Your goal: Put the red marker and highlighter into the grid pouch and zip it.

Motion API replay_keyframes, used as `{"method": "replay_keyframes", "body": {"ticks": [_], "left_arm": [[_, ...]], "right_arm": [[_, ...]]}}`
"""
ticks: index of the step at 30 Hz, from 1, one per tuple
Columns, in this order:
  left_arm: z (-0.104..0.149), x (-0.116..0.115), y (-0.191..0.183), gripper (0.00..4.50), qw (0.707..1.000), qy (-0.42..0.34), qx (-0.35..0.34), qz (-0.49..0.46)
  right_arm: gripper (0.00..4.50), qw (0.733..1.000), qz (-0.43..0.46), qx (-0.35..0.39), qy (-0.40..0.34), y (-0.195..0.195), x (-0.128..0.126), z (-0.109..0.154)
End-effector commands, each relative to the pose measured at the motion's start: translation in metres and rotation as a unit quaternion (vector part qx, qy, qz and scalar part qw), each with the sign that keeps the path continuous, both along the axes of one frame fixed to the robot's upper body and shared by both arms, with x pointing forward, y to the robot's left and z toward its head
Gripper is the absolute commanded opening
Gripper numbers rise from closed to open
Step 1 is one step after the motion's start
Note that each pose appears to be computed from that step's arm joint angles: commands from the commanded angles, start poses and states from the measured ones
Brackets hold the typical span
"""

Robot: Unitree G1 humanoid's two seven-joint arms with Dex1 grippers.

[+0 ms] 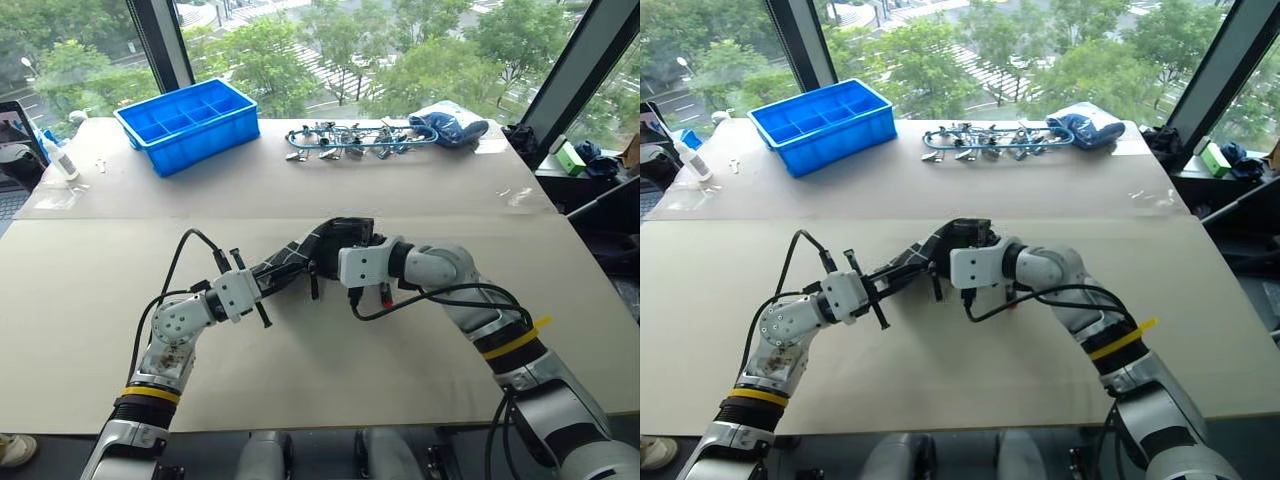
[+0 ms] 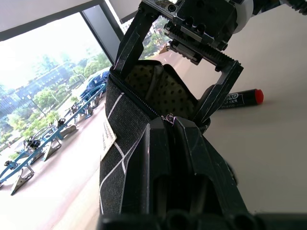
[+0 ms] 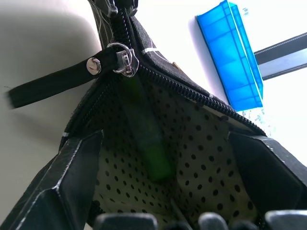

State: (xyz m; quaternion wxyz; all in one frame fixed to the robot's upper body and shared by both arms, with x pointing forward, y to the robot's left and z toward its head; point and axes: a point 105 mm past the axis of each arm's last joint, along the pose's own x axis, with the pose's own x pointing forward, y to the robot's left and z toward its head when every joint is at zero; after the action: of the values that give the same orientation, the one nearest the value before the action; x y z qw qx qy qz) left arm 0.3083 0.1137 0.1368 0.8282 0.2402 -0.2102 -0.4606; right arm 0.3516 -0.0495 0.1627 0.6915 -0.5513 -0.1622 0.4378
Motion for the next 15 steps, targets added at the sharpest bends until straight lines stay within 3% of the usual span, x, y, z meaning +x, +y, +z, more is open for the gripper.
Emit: {"method": "replay_keyframes", "body": {"ticks": [1,4,5,7,10,13,14,15], "left_arm": [[0.018,0.002,0.001,0.0,0.999,-0.019,-0.028,0.0],[0.018,0.003,0.002,0.0,0.999,-0.016,-0.029,0.001],[0.017,0.002,0.002,0.0,1.0,-0.014,-0.028,0.002],[0.015,0.002,0.002,0.0,1.0,-0.011,-0.027,0.002],[0.013,0.001,0.001,0.0,1.0,-0.009,-0.026,0.001],[0.013,0.001,0.002,0.0,1.0,-0.01,-0.028,0.005],[0.013,0.001,0.002,0.0,1.0,-0.011,-0.028,0.006],[0.013,0.001,0.003,0.0,0.999,-0.01,-0.029,0.008]], "right_arm": [[4.43,1.0,-0.003,0.022,0.002,-0.022,-0.006,0.025],[4.43,0.997,-0.019,0.048,0.066,-0.05,-0.01,0.044],[4.43,0.987,-0.033,0.096,0.123,-0.058,-0.012,0.055],[4.43,0.965,-0.028,0.143,0.219,-0.064,-0.024,0.06],[4.43,0.903,0.034,0.165,0.396,-0.069,-0.074,0.051],[4.43,0.883,-0.105,0.168,0.426,-0.087,-0.062,0.01],[4.43,0.882,-0.134,0.17,0.419,-0.09,-0.058,0.004],[4.43,0.863,-0.194,0.207,0.418,-0.094,-0.045,-0.001]]}}
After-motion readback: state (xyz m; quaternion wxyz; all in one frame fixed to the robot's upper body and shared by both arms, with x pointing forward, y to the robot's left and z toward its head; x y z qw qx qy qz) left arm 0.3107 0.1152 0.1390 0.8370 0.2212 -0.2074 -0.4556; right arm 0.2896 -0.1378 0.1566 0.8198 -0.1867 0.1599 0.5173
